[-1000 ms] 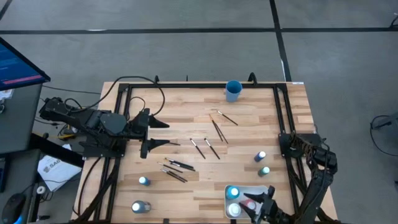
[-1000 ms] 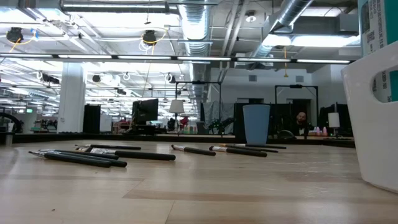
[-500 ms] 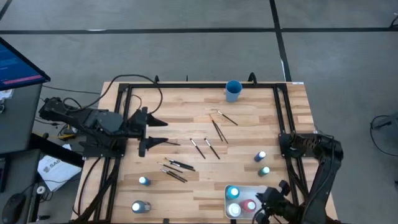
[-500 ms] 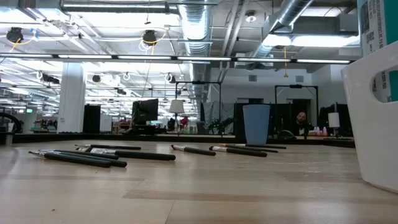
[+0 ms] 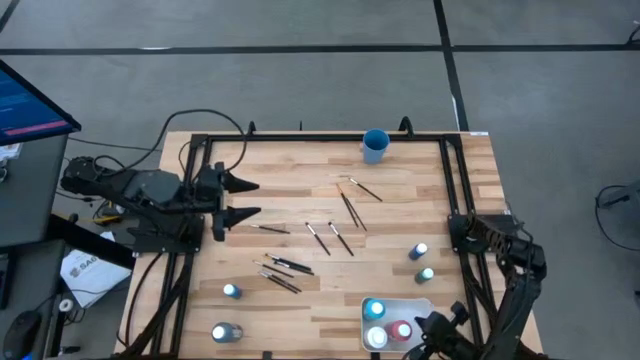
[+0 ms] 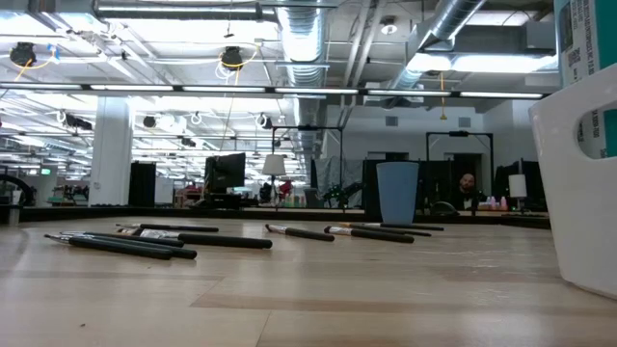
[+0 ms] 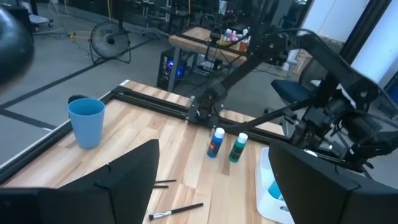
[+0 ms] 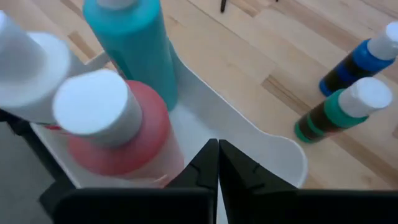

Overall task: Pick & Place Paint Supplies
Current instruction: Put the large pink paint bottle into the white bin, then put the large blue paint bottle into the white bin

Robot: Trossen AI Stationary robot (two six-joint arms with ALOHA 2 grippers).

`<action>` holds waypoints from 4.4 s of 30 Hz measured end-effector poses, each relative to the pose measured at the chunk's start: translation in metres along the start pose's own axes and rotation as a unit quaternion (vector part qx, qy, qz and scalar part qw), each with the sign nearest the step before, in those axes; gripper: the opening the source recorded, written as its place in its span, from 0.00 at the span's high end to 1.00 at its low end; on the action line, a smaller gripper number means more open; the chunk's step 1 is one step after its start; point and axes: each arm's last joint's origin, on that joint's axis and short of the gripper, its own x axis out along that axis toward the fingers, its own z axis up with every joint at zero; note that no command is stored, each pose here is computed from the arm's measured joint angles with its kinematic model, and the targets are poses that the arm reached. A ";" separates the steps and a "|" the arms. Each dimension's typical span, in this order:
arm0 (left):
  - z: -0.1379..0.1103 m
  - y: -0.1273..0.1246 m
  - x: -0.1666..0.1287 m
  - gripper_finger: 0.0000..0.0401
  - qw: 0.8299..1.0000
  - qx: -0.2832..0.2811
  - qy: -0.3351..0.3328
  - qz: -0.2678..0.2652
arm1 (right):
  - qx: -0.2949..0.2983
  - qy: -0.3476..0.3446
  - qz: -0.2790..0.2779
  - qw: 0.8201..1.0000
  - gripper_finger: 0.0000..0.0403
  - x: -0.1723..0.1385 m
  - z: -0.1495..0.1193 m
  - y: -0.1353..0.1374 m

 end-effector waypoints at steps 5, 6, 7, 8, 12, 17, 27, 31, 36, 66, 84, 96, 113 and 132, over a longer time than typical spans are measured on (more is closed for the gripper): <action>0.000 0.000 0.000 0.26 1.000 0.001 -0.001 0.003 | 0.005 -0.014 0.005 1.000 1.00 0.008 0.000 0.006; 0.000 0.000 0.000 0.26 1.000 0.001 -0.001 0.003 | 0.006 -0.018 0.013 1.000 1.00 0.008 0.000 0.007; 0.000 0.000 0.000 0.26 1.000 0.002 0.000 0.003 | 0.007 -0.019 0.020 1.000 1.00 0.007 0.000 0.008; 0.000 0.000 0.001 0.26 1.000 0.002 0.000 0.003 | 0.009 -0.019 0.024 0.999 1.00 0.007 -0.001 0.009; 0.000 0.000 0.000 0.26 1.000 0.002 0.000 0.003 | 0.025 -0.012 0.045 0.999 1.00 0.007 -0.003 0.013; 0.000 0.000 0.000 0.26 1.000 0.002 -0.001 0.003 | 0.023 -0.017 0.063 0.998 1.00 0.008 -0.002 0.018; 0.000 0.000 0.000 0.26 1.000 0.002 0.000 0.002 | -0.001 0.016 0.046 0.999 1.00 0.013 0.001 0.021; 0.000 -0.001 -0.001 0.26 1.000 -0.003 0.006 -0.014 | 0.005 0.022 0.053 0.998 1.00 0.011 0.001 0.022; -0.010 -0.003 -0.005 0.26 0.991 -0.022 0.084 -0.102 | 0.017 0.028 0.065 0.997 1.00 -0.004 0.018 0.017; -0.124 -0.069 -0.069 0.26 0.838 -0.009 0.517 -0.175 | -0.042 -0.007 0.051 0.998 0.79 -0.019 0.097 -0.010; -0.171 -0.118 -0.069 0.26 0.862 0.068 0.474 -0.166 | -0.040 -0.006 0.052 0.998 0.78 -0.019 0.097 -0.010; -0.189 -0.131 -0.074 0.26 0.873 0.094 0.451 -0.163 | -0.036 -0.006 0.048 0.998 0.78 -0.017 0.100 -0.009; -0.229 -0.122 -0.090 0.26 0.908 0.017 0.381 -0.172 | -0.029 -0.002 0.047 0.998 0.78 -0.014 0.102 -0.008; -0.242 -0.114 -0.084 0.26 0.936 0.016 0.303 -0.177 | -0.029 0.001 0.029 0.999 0.78 -0.004 0.113 -0.006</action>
